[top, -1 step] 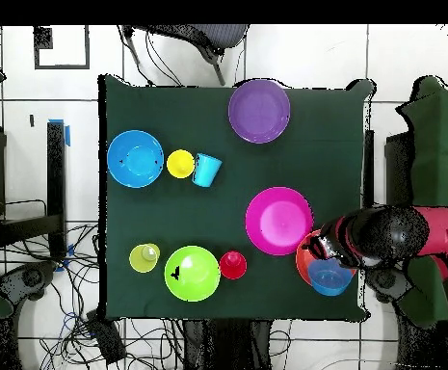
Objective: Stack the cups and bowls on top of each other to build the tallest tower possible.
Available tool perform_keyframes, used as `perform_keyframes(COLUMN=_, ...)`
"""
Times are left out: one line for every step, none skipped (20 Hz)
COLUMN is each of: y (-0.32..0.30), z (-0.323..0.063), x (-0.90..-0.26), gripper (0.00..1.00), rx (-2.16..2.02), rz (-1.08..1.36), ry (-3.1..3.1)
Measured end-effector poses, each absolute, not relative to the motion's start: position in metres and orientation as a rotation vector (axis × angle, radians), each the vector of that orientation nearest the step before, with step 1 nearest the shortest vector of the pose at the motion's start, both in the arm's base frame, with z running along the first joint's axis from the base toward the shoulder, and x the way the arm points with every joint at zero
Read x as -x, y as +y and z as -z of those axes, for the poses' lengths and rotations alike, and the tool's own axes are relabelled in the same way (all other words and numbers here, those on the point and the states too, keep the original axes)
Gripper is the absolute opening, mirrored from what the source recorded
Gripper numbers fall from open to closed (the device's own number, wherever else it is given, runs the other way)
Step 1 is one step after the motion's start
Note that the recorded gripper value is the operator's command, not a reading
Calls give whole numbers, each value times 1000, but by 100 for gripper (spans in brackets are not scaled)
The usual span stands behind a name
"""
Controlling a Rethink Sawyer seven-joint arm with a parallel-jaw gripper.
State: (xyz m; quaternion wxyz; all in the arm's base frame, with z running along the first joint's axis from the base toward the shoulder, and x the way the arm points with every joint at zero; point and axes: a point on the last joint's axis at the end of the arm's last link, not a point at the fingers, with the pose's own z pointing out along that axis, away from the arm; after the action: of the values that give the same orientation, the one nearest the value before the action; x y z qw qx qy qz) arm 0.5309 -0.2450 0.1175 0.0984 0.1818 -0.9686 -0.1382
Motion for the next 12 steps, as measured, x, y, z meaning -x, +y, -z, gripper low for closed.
perform_keyframes(y=-245, z=-118, x=-531, gripper=100, rx=-538, rz=409, ry=-2866)
perform_keyframes(y=-245, z=-118, x=-531, gripper=100, rx=-538, rz=409, ry=-2866)
perform_keyframes(y=-245, z=-118, x=-531, gripper=100, rx=-538, rz=409, ry=-2866)
perform_keyframes(y=-245, z=-118, x=-531, gripper=100, rx=-537, rz=410, ry=-2866)
perform_keyframes(y=-245, z=-118, x=-531, gripper=100, rx=-537, rz=412, ry=-2866)
perform_keyframes(y=-245, z=-118, x=-531, gripper=100, rx=-536, rz=413, ry=-2866)
perform_keyframes(y=-245, z=-118, x=-531, gripper=100, rx=-535, rz=414, ry=-2866)
perform_keyframes(y=-244, z=-118, x=-531, gripper=100, rx=-534, rz=417, ry=-2866)
perform_keyframes(y=-244, z=-118, x=-531, gripper=100, rx=-534, rz=418, ry=-2866)
perform_keyframes(y=-244, z=-119, x=-532, gripper=100, rx=-532, rz=421, ry=-2866)
perform_keyframes(y=-244, z=-119, x=-532, gripper=100, rx=-531, rz=424, ry=-2866)
perform_keyframes(y=-244, z=-119, x=-532, gripper=100, rx=-530, rz=425, ry=-2867)
